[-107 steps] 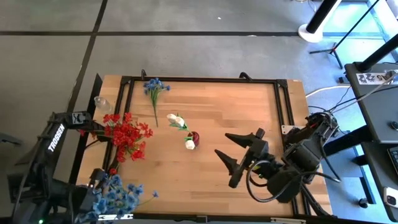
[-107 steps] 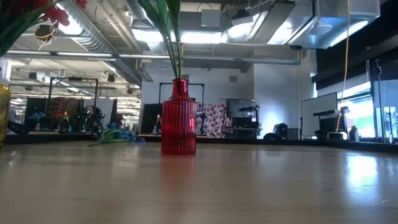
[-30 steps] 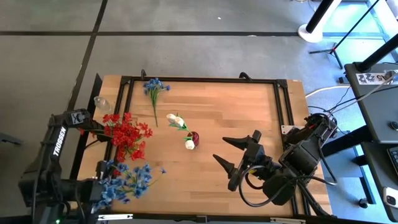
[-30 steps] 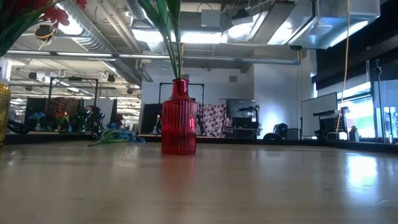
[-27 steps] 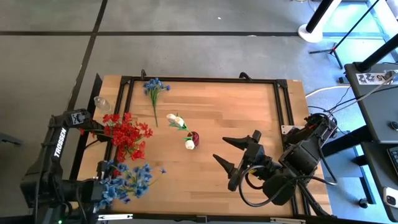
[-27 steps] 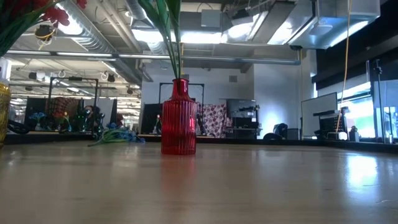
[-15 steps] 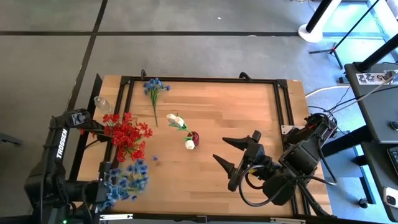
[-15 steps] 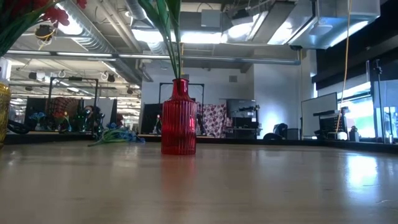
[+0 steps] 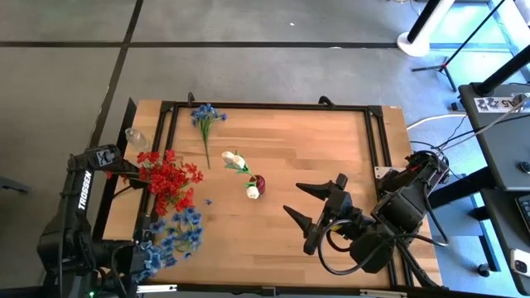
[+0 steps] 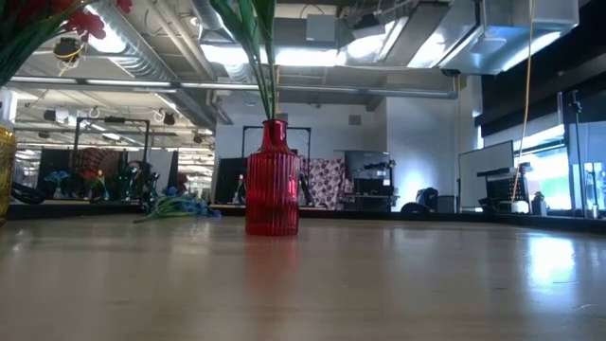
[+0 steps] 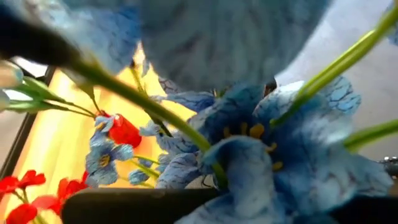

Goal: Sort flowers into vase by color
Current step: Put the right blue flowers into the transparent vase

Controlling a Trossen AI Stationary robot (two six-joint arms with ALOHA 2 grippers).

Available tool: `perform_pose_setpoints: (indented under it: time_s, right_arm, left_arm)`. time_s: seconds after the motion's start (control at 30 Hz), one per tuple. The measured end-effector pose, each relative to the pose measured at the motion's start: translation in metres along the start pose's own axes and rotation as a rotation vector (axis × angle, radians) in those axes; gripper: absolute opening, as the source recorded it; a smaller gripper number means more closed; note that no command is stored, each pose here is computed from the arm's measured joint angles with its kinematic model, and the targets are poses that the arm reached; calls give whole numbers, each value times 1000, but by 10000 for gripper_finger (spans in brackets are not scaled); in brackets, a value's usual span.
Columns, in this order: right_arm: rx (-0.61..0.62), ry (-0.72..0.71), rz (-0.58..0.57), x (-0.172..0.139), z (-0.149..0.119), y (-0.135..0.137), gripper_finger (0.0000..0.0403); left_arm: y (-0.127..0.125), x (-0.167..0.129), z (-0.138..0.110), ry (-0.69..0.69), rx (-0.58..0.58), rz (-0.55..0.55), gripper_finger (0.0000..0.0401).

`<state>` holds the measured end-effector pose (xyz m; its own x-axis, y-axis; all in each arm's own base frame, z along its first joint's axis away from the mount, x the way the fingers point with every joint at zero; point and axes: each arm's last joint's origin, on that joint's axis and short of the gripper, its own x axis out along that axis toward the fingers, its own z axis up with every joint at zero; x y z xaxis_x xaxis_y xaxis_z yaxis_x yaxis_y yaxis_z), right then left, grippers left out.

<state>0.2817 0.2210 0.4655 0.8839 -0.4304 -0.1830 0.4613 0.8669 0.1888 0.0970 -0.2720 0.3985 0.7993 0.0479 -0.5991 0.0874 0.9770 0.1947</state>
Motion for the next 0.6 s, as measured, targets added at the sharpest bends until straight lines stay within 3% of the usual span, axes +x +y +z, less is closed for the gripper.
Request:
perform_pose_setpoints:
  time_s: [0.6]
  right_arm:
    - [-4, -2, -7, 0, 0, 0, 296]
  left_arm:
    - [4, 7, 4, 26, 97, 17, 4]
